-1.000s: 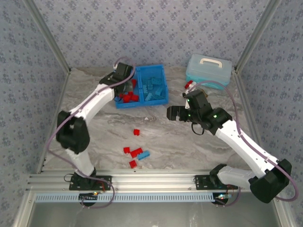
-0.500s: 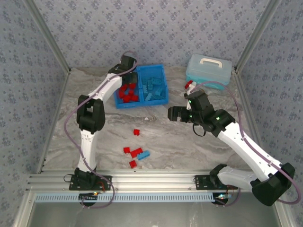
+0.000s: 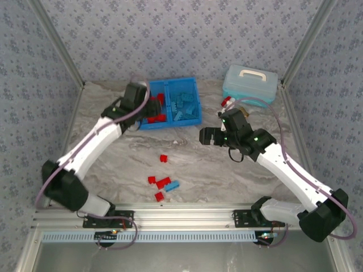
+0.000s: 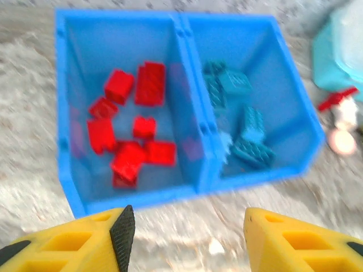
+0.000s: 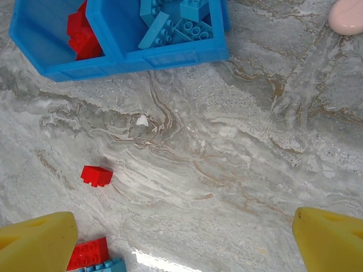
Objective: Sort the legos into containers by color
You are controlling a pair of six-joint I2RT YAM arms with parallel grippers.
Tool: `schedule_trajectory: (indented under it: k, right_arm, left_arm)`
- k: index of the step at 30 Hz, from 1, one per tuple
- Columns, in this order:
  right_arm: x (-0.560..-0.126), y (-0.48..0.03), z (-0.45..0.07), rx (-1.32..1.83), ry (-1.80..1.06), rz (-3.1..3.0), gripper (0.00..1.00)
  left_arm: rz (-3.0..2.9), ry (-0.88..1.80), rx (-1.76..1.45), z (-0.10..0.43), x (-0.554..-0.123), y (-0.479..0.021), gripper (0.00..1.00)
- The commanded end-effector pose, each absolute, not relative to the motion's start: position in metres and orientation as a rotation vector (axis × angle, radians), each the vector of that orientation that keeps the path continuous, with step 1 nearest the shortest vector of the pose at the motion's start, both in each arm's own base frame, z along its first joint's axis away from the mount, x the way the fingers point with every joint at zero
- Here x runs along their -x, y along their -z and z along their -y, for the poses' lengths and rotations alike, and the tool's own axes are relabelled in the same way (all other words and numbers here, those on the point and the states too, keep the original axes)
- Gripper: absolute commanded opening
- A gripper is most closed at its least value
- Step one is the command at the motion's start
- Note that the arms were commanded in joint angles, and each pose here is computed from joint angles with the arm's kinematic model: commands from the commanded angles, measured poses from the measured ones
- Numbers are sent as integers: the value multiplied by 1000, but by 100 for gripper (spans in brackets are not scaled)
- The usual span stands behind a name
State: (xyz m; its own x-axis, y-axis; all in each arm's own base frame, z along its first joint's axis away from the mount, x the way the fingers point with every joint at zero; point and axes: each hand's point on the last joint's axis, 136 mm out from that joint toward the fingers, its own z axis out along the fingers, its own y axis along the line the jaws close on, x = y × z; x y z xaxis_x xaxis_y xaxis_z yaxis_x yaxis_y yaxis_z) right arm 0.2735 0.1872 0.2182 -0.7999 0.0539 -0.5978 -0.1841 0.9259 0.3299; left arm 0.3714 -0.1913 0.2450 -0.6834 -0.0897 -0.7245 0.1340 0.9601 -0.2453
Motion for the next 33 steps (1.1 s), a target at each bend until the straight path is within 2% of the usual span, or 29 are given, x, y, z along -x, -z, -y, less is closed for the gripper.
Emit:
schedule_trajectory:
  k: [1,6,8,13,17,21,27,30,33]
  right_arm:
    - [-281,-224,-197,96,-521,-2440,100]
    - [-282,-219,-204,109,-530,-2459,100]
    - [-281,-217,-203,109,-523,-2464,100]
    - [-277,-215,-202,111,-512,-2474,100]
    - [-275,-216,-201,104,-509,-2472,100]
    - [-272,-219,-199,100,-502,-2461,100]
    - [-270,-217,-196,97,-493,-2463,100]
    - [-271,-218,-197,97,-495,-2460,100]
    - [-271,-219,-197,100,-495,-2456,100]
  left_arm:
    - [-2442,301,-46,196,-330,-181,55]
    - [-2534,280,-131,214,-286,-127,57]
    - [-2569,250,-174,220,-276,-107,61]
    - [-2631,140,-256,227,-270,-68,68]
    - [-2666,107,-283,237,-273,-45,68]
    - [-2688,65,-269,236,-275,-31,60]
    - [-2669,60,-263,236,-277,-35,39]
    - [-2648,62,-269,236,-279,-51,34]
    - [-2575,82,-279,237,-287,-89,32]
